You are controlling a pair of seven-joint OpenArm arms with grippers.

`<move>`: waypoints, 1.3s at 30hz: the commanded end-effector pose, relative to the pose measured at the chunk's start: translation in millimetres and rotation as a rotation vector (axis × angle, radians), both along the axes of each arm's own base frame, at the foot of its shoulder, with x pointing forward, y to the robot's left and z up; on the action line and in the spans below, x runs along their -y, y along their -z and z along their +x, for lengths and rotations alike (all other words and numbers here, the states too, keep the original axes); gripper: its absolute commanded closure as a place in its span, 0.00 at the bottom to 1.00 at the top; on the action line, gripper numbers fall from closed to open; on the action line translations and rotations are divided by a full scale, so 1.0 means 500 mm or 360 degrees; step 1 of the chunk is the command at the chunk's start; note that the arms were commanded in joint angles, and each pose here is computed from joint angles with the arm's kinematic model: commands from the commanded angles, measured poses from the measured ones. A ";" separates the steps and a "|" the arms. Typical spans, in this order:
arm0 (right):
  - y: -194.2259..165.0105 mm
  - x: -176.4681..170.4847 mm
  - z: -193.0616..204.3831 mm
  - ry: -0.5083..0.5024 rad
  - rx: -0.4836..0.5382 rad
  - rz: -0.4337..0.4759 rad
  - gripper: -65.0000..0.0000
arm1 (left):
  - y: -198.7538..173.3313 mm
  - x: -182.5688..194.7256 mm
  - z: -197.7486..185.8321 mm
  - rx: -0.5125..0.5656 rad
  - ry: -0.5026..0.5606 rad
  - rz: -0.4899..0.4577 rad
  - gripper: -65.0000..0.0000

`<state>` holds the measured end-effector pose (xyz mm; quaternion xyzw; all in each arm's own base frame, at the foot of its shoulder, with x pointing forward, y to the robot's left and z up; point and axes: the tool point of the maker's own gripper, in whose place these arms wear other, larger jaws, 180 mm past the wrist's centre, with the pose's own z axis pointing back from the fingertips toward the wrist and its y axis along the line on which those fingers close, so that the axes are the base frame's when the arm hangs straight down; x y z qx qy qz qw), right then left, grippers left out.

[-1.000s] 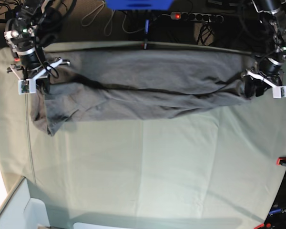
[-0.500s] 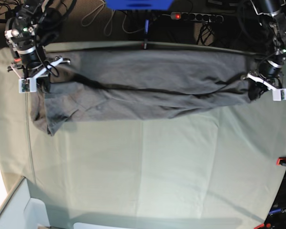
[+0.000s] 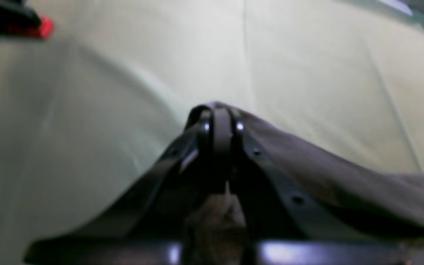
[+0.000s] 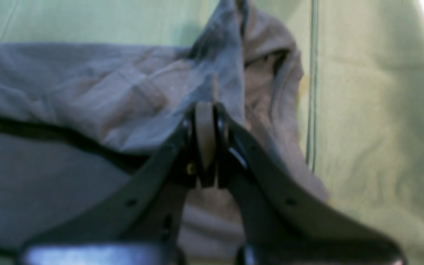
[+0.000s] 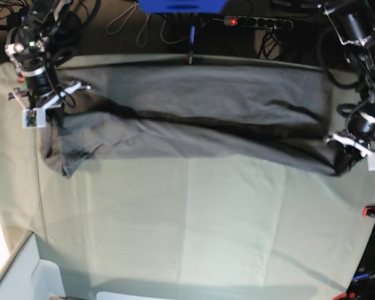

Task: Layout the t-shirt on the table in an organized manner, then fold the t-shirt properly
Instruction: 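Drag the grey strip toward the robot with both grippers to straighten it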

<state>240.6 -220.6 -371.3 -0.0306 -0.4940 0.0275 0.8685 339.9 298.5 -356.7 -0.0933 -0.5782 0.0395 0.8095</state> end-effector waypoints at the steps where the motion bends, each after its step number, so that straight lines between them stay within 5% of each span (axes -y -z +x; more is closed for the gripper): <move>1: -0.033 0.002 0.021 -0.0008 0.0104 -0.0006 1.00 | -0.050 -0.013 0.028 0.0108 -0.0002 0.0022 1.00; 17: -0.037 0.017 0.015 0.0026 0.0115 -0.0014 1.00 | -0.099 -0.018 0.076 0.0191 -0.0011 0.0013 1.00; 26: -0.028 0.039 -0.004 0.0079 0.0086 -0.0025 1.00 | 0.001 -0.016 -0.059 0.0041 -0.0069 -0.0217 1.00; 39: -0.015 0.064 -0.036 0.0136 0.0033 -0.0046 1.00 | 0.059 -0.010 -0.176 -0.0150 -0.0062 -0.0190 1.00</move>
